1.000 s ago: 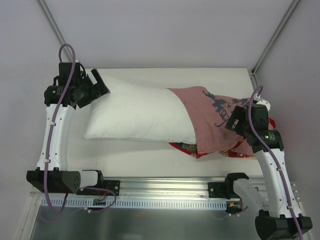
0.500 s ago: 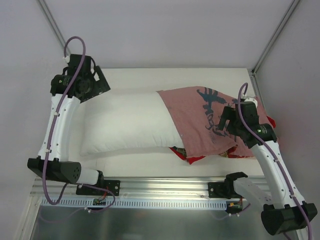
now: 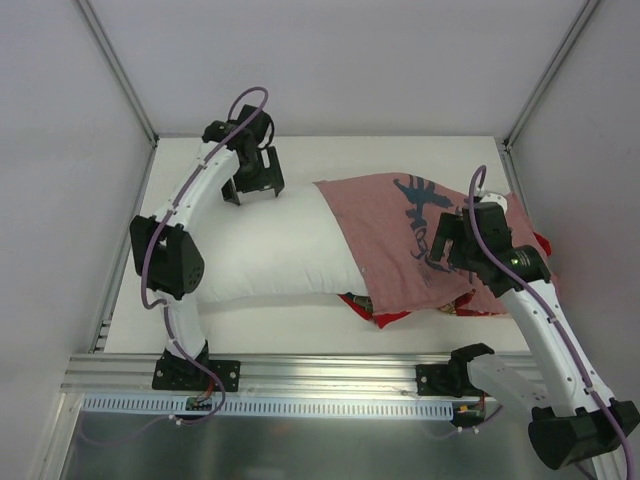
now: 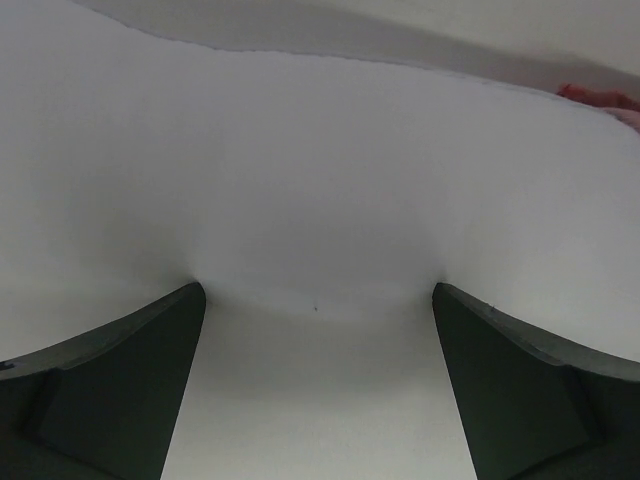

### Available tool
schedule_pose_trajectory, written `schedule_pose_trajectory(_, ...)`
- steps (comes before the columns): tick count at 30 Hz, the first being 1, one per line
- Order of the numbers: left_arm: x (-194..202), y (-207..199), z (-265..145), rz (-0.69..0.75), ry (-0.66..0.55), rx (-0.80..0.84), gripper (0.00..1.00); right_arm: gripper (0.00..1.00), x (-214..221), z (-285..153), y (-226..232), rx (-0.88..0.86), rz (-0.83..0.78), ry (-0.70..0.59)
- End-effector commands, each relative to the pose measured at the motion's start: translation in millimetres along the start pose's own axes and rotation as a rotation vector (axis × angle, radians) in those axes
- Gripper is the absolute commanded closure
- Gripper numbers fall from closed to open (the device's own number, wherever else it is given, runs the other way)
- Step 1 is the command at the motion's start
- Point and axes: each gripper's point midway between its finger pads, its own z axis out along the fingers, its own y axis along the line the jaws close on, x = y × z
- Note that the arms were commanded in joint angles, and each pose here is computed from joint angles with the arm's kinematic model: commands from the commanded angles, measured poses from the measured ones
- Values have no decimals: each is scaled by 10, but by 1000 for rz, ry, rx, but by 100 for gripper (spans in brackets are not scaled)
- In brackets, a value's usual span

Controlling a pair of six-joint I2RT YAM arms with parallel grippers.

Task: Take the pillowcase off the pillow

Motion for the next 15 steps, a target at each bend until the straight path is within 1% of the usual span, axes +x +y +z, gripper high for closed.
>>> schedule_pose_trajectory(1, 391, 11, 251, 20, 127, -118, 1, 2, -89, -90, 24, -1, 11, -26)
schedule_pose_trajectory(3, 665, 67, 498, 40, 207, -190, 1, 1, -113, -88, 65, -6, -2, -29)
schedule_pose_trajectory(5, 812, 56, 599, 62, 241, -205, 2, 1, -162, -79, 120, -12, -20, -29)
schedule_pose_trajectory(6, 921, 41, 634, 76, 274, -187, 11, 0, -193, -81, 140, -15, -29, -30)
schedule_pose_trajectory(7, 889, -11, 604, 79, 253, -151, 49, 1, -220, -75, 153, -14, -47, -26)
schedule_pose_trajectory(8, 894, -41, 575, 82, 247, -130, 80, 3, -257, -74, 169, -14, -55, -26)
schedule_pose_trajectory(9, 896, -52, 542, 81, 243, -115, 100, 4, -353, -62, 215, -15, -65, -29)
schedule_pose_trajectory(11, 828, -89, 364, 88, 208, -67, 100, 4, -456, -44, 279, -25, -91, -26)
schedule_pose_trajectory(12, 826, -87, 295, 93, 193, -57, 100, 4, -575, -23, 370, -41, -97, -22)
schedule_pose_trajectory(13, 772, -85, 136, 92, 151, -30, 100, 4, -626, -8, 416, -52, -107, -14)
schedule_pose_trajectory(15, 777, -71, 23, 93, 125, -2, 100, 4, -720, 46, 564, -95, -107, 7)
